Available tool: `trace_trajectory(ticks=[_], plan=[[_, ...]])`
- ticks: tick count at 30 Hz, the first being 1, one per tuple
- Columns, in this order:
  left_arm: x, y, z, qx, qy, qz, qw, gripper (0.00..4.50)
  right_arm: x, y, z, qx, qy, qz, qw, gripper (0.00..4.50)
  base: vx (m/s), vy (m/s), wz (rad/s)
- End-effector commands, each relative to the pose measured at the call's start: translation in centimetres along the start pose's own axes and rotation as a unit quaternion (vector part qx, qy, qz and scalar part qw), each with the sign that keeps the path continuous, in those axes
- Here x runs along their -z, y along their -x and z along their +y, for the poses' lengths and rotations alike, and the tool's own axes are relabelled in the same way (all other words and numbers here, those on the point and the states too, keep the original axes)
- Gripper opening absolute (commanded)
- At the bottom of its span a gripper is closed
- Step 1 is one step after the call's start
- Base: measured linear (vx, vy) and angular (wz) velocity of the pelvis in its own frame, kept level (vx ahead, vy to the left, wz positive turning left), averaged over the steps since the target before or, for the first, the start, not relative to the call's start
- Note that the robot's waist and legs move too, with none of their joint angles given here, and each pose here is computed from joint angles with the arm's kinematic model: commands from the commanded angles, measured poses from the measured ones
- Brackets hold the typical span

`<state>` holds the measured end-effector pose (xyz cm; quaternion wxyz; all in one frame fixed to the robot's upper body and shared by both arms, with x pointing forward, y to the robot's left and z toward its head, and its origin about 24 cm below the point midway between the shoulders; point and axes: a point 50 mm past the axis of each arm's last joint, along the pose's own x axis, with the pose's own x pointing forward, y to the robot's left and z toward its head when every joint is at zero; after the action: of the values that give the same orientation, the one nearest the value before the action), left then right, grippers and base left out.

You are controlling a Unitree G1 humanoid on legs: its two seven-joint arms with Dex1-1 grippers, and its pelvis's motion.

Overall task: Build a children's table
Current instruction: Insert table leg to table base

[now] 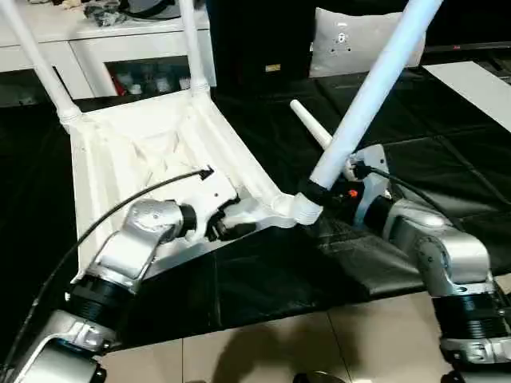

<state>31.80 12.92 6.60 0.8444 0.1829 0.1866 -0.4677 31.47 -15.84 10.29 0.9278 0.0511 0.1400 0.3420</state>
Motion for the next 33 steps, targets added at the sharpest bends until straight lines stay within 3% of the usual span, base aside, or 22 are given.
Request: trace_trajectory(ticks=[1, 15, 33], plan=[[0.2, -0.2, 0.4, -0.006, 0.007, 0.012, 1.0, 3.13, -1.5, 0.2, 0.1, -0.006, 0.017, -0.025, 1.0, 1.87, 0.0, 0.0, 0.0], [0.8, -1.0, 0.0, -0.007, 0.042, 0.006, 0.999, 2.02, -0.9, 0.0, 0.4, -0.008, 0.014, -0.017, 1.0, 1.87, 0.0, 0.0, 0.0], [2.9, -0.8, -0.2, -0.002, 0.018, 0.056, 0.998, 0.7, -0.7, -0.5, 0.8, -0.021, 0.024, -0.002, 0.999, 1.87, 0.0, 0.0, 0.0]])
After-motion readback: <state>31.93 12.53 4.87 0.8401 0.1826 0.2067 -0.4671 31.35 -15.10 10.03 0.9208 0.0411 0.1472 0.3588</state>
